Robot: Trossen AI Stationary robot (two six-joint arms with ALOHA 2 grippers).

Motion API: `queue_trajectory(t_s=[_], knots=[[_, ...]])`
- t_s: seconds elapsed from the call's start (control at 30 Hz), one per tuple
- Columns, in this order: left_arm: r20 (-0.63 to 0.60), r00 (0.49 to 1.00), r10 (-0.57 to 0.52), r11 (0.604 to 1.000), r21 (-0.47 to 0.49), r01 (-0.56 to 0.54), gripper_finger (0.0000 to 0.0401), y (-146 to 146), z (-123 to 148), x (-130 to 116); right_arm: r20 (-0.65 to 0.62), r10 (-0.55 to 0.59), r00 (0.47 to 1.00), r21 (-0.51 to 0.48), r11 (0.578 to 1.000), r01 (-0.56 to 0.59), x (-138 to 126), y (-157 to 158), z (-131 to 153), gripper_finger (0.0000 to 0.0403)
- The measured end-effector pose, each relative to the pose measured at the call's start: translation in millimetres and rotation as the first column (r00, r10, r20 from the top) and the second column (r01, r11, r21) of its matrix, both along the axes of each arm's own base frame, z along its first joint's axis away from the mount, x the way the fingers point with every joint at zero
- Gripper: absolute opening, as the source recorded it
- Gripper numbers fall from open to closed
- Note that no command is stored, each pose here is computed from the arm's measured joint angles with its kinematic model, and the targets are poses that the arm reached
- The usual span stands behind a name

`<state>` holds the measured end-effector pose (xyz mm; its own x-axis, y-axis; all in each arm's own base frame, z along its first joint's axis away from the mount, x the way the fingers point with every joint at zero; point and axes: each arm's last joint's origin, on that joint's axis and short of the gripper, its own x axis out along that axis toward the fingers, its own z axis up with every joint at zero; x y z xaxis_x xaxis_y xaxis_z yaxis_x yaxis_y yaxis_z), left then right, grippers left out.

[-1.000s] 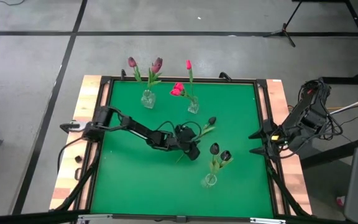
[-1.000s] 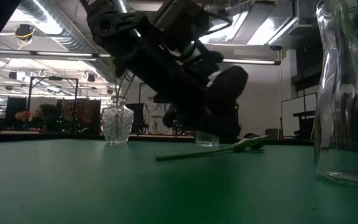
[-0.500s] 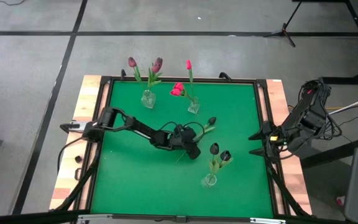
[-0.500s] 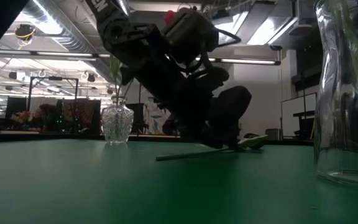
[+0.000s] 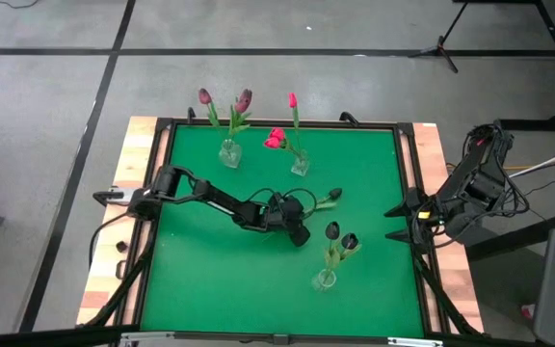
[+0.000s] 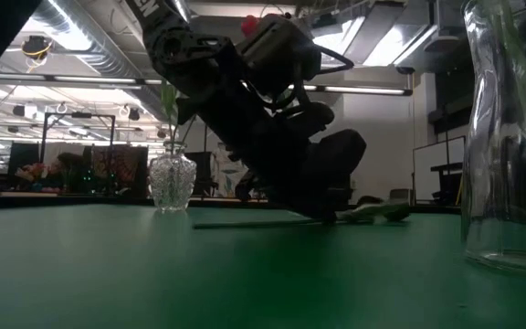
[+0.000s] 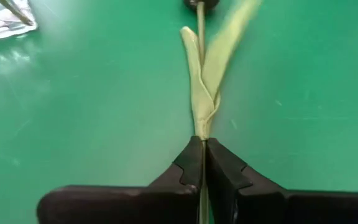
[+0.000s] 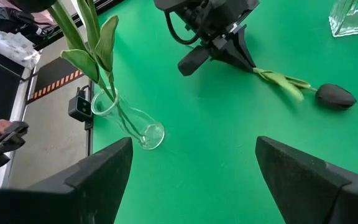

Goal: Sort flowers into vase by color
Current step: Put the black tulip into the bottom transparent vase

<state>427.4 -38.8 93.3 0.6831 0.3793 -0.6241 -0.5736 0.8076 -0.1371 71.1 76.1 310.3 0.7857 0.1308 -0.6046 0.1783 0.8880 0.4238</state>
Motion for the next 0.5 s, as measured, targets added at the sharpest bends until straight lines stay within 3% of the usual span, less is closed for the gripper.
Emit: queue_trajectory(t_s=[0.13,0.37,0.5], knots=[[0.032,0.999,-0.012,0.999,-0.039,0.013,0.0009,-6,5,5,0.000,0.000,1.000,0.000,1.000,0.000,0,0,0,0.0340],[0.099,0.991,0.088,0.990,-0.117,-0.076,0.0003,-5,14,7,-0.001,-0.009,1.000,0.010,1.000,0.009,0,0,0,0.0340],[0.149,0.983,0.108,0.989,-0.111,-0.092,0.0002,-6,30,6,-0.001,-0.008,1.000,0.013,1.000,0.008,0,0,0,0.0340]])
